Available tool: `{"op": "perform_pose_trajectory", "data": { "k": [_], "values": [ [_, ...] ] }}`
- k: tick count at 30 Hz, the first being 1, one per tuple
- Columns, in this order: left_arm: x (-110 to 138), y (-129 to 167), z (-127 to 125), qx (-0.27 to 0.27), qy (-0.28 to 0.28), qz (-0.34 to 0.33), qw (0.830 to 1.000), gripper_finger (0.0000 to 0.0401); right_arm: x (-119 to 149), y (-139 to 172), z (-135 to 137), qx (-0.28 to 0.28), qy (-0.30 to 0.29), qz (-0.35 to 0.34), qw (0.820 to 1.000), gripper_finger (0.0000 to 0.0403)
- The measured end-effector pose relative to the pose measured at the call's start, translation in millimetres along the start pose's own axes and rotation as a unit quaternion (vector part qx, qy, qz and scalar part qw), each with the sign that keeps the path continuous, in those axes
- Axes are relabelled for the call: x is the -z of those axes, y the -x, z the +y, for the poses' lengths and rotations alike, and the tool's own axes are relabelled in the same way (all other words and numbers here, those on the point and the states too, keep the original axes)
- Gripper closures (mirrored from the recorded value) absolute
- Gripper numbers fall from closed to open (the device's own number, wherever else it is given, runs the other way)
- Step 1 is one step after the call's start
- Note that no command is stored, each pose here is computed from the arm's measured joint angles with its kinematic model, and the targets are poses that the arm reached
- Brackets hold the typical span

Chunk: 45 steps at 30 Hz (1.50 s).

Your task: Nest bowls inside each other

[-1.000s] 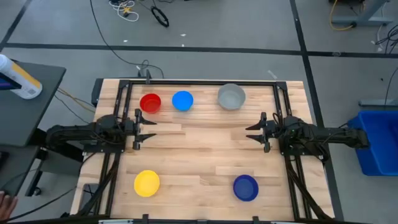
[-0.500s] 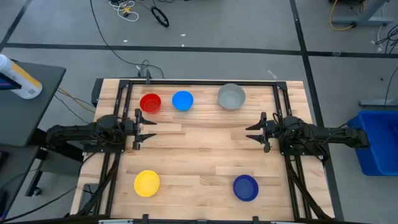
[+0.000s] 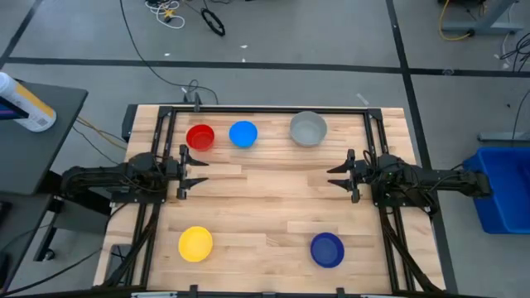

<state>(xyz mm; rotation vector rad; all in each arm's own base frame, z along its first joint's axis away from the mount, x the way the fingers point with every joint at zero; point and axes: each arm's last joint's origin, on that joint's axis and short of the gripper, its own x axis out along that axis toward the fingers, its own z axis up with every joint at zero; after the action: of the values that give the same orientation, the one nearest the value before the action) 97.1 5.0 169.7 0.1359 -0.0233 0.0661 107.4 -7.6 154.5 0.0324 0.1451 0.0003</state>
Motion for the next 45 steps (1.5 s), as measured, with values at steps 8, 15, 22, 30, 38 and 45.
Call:
{"op": "perform_pose_trajectory", "data": {
  "k": [8, 15, 22, 30, 38, 45],
  "values": [
    [0, 0, 0, 0.000, 0.000, 0.000, 1.000, 0.0177, 0, 0, 0, 0.000, 0.000, 0.000, 1.000, 0.0235],
    [0, 0, 0, 0.000, 0.000, 0.000, 1.000, 0.0177, 0, 0, 0, 0.000, 0.000, 0.000, 1.000, 0.0239],
    [0, 0, 0, 0.000, 0.000, 0.000, 1.000, 0.0177, 0, 0, 0, 0.000, 0.000, 0.000, 1.000, 0.0236],
    [0, 0, 0, 0.001, 0.019, 0.000, 1.000, 0.0177, 0, 0, 0, 0.003, 0.000, -0.001, 1.000, 0.0237],
    [0, 0, 0, 0.001, 0.028, 0.000, 1.000, 0.0177, -12, 1, -1, 0.021, 0.004, -0.062, 0.998, 0.0240],
    [0, 0, 0, 0.001, 0.074, 0.000, 0.997, 0.0177, -23, 3, -1, 0.019, -0.005, -0.118, 0.993, 0.0243]
  ]
}}
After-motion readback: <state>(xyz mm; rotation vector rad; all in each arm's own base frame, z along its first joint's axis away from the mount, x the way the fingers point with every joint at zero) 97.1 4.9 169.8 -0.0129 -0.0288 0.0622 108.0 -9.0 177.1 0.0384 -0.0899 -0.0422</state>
